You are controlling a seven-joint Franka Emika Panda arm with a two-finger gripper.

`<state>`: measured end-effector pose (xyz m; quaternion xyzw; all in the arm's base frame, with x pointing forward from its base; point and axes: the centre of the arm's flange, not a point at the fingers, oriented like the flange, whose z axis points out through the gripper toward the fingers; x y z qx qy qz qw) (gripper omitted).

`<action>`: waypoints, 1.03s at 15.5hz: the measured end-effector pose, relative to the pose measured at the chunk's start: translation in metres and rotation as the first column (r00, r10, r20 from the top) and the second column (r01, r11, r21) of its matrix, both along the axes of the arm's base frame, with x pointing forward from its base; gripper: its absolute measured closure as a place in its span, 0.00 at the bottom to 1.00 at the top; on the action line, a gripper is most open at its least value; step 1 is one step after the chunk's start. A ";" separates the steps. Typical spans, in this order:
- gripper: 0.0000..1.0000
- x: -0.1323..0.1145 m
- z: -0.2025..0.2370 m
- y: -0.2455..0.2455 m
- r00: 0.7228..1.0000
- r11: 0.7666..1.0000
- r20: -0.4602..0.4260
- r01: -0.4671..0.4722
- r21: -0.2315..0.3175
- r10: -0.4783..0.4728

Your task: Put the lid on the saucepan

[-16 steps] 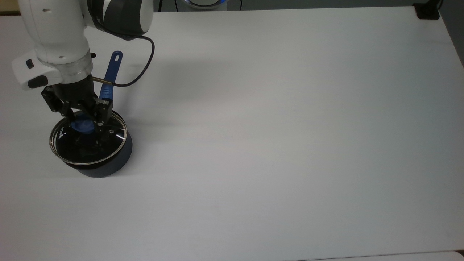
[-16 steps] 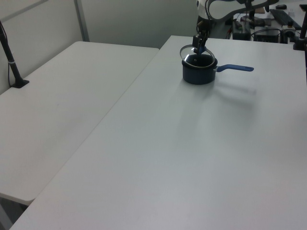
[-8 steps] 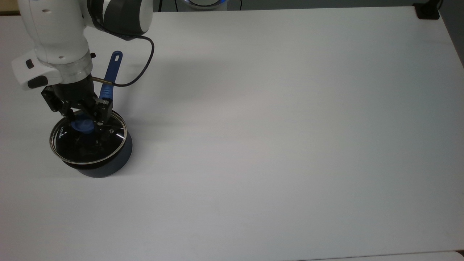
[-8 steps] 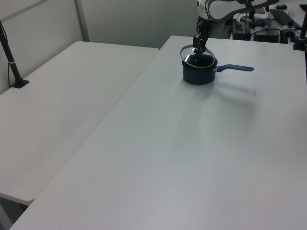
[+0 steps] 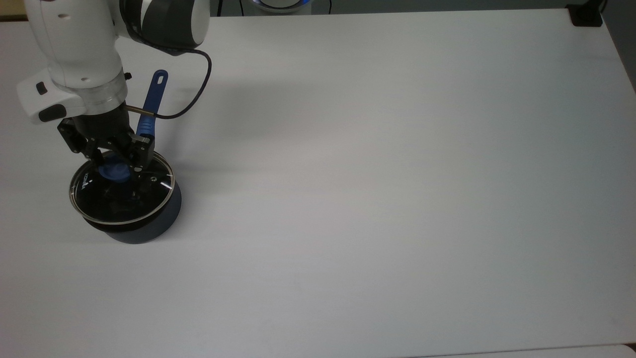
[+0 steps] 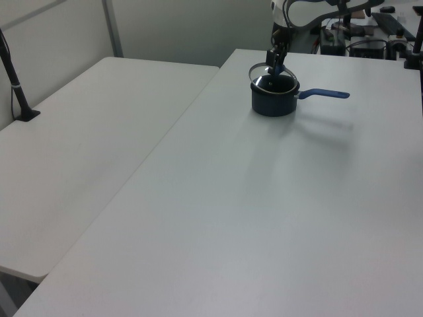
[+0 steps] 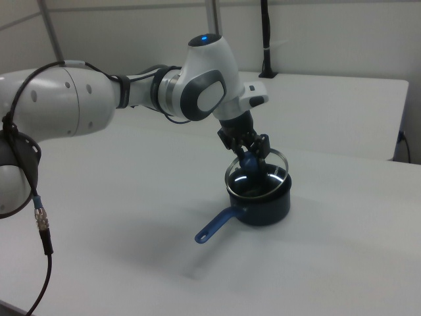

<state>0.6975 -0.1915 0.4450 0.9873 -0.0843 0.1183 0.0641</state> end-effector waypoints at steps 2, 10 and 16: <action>0.38 -0.001 -0.002 0.000 1.000 1.000 -0.017 0.001 0.004 -0.001; 0.35 -0.002 -0.008 0.000 1.000 1.000 -0.030 0.002 0.007 -0.002; 0.00 0.001 -0.017 0.002 0.999 1.000 -0.042 -0.001 0.011 0.001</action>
